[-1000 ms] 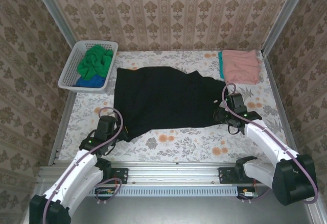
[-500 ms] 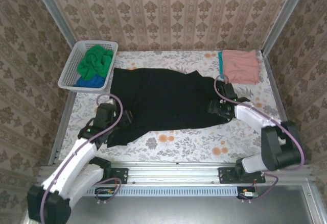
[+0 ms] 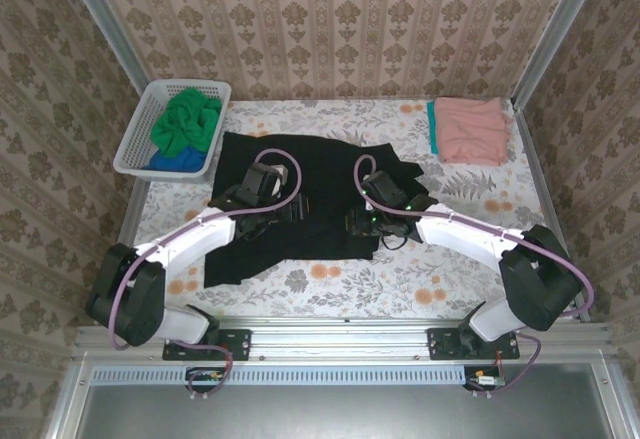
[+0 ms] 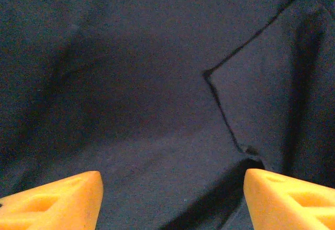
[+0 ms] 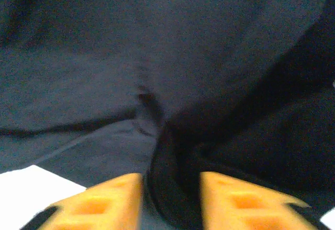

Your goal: Fold and stack the t-shirts

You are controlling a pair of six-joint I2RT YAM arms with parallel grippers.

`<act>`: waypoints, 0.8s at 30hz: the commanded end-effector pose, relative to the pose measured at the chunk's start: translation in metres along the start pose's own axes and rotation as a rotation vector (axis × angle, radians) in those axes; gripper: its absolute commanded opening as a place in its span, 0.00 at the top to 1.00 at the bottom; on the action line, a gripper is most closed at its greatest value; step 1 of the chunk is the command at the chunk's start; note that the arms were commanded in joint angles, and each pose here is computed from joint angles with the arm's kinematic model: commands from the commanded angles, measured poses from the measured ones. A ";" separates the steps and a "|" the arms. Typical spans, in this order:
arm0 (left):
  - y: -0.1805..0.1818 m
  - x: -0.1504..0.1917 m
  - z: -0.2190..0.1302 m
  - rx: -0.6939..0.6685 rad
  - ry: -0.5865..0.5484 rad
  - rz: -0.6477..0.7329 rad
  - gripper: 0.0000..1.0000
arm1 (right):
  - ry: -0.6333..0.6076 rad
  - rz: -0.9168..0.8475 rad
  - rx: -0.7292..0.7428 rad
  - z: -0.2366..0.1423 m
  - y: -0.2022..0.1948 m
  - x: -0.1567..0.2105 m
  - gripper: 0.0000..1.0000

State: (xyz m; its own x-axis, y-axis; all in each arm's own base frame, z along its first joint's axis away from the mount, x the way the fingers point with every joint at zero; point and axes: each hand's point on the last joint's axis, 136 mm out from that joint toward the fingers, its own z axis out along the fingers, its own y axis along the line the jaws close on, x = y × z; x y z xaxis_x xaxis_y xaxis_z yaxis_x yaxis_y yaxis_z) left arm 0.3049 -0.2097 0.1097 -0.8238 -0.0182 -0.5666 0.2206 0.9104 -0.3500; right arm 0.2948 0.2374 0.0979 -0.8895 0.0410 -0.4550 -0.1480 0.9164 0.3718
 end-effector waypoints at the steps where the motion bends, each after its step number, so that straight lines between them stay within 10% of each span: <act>1: 0.018 0.002 -0.014 -0.061 -0.040 -0.006 0.24 | -0.025 0.036 0.009 -0.018 -0.012 -0.003 0.44; 7: -0.015 0.022 -0.013 -0.018 -0.028 0.051 0.19 | -0.173 0.143 0.204 -0.056 -0.101 -0.042 0.33; 13: -0.082 0.046 0.042 0.037 0.083 0.176 0.02 | -0.101 0.309 0.324 -0.016 -0.192 -0.094 0.41; 24: -0.034 0.044 0.125 -0.097 0.224 0.117 0.72 | 0.108 0.291 0.326 0.043 -0.180 -0.065 0.66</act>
State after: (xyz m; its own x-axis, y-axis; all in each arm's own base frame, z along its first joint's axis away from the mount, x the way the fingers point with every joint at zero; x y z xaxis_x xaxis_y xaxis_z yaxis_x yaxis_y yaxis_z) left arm 0.3168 -0.3094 0.0247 -0.8701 0.1611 -0.4657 0.3035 0.9198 -0.2488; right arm 0.4251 0.0753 0.0265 -0.8901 0.3175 -0.3270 0.2619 0.9435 0.2031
